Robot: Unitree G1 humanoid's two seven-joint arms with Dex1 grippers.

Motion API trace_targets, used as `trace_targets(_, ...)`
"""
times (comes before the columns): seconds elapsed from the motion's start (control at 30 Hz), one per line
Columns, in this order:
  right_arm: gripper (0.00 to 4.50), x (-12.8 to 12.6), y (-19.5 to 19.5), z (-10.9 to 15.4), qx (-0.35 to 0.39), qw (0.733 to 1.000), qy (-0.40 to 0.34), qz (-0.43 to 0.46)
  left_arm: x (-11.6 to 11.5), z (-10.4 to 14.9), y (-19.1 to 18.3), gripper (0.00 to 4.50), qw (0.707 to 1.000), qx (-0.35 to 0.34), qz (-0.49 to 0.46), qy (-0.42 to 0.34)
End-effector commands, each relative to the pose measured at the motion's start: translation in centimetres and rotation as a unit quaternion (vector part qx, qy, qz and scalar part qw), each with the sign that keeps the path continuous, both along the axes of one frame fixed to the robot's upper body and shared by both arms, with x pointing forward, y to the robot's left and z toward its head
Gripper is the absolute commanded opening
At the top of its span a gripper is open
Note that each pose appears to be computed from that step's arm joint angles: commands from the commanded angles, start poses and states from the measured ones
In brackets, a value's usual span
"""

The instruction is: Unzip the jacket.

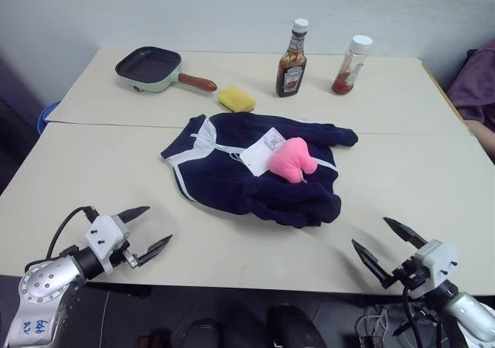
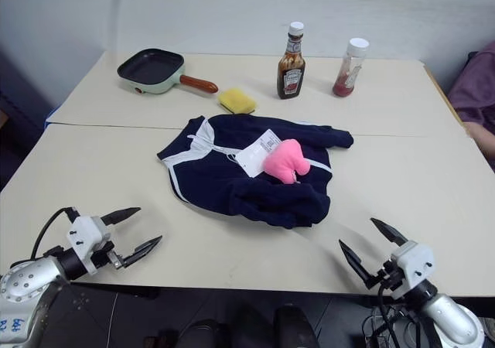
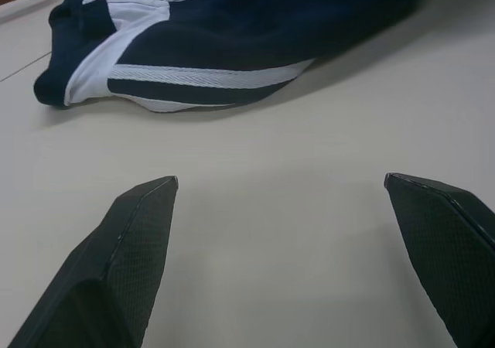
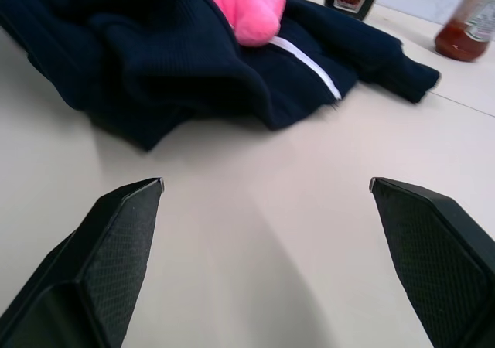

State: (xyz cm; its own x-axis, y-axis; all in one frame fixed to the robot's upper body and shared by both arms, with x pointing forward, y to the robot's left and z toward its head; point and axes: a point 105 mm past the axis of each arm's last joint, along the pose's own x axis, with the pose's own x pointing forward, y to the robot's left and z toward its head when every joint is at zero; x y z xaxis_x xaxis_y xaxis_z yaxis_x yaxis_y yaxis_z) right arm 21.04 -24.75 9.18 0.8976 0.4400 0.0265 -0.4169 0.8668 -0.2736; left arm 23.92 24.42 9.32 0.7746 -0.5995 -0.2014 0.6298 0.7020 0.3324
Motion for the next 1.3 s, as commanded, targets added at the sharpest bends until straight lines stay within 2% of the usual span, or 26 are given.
trace_targets(0.03,4.48,-0.1,0.0,1.3,0.000,0.999,-0.034,-0.011,-0.2,1.0,0.1,4.50,1.000,0.007,0.002,-0.026)
trace_targets(0.33,4.48,2.1,-1.0,1.8,0.017,0.997,-0.057,-0.058,-2.0,1.5,-1.4,4.50,0.994,-0.105,-0.020,0.028)
trace_targets(0.57,4.48,2.9,-0.5,2.2,0.020,0.998,-0.058,-0.035,-2.1,2.4,-1.4,4.50,0.995,-0.097,-0.033,0.014)
trace_targets(0.77,4.48,2.7,-0.3,2.5,0.010,0.999,-0.050,-0.015,-1.9,3.4,-2.4,4.50,0.990,-0.123,-0.069,0.030)
trace_targets(0.8,4.48,2.6,-0.2,2.8,0.002,0.999,-0.052,-0.004,-1.7,3.6,-2.6,4.50,0.987,-0.138,-0.072,0.039)
trace_targets(0.93,4.48,3.6,0.8,7.0,0.014,0.996,-0.087,0.029,-0.9,6.1,-3.9,4.50,0.975,-0.189,-0.108,0.053)
trace_targets(1.03,4.48,6.3,3.0,9.7,0.057,0.993,-0.030,0.095,-0.1,7.6,-5.5,4.50,0.972,-0.174,-0.153,0.045)
trace_targets(1.13,4.48,9.3,5.3,10.7,0.055,0.990,0.037,0.129,1.0,8.3,-6.3,4.50,0.972,-0.168,-0.163,0.029)
trace_targets(1.3,4.48,14.7,8.2,8.9,0.046,0.984,0.135,0.109,1.6,7.5,-7.5,4.50,0.971,-0.162,-0.175,0.034)
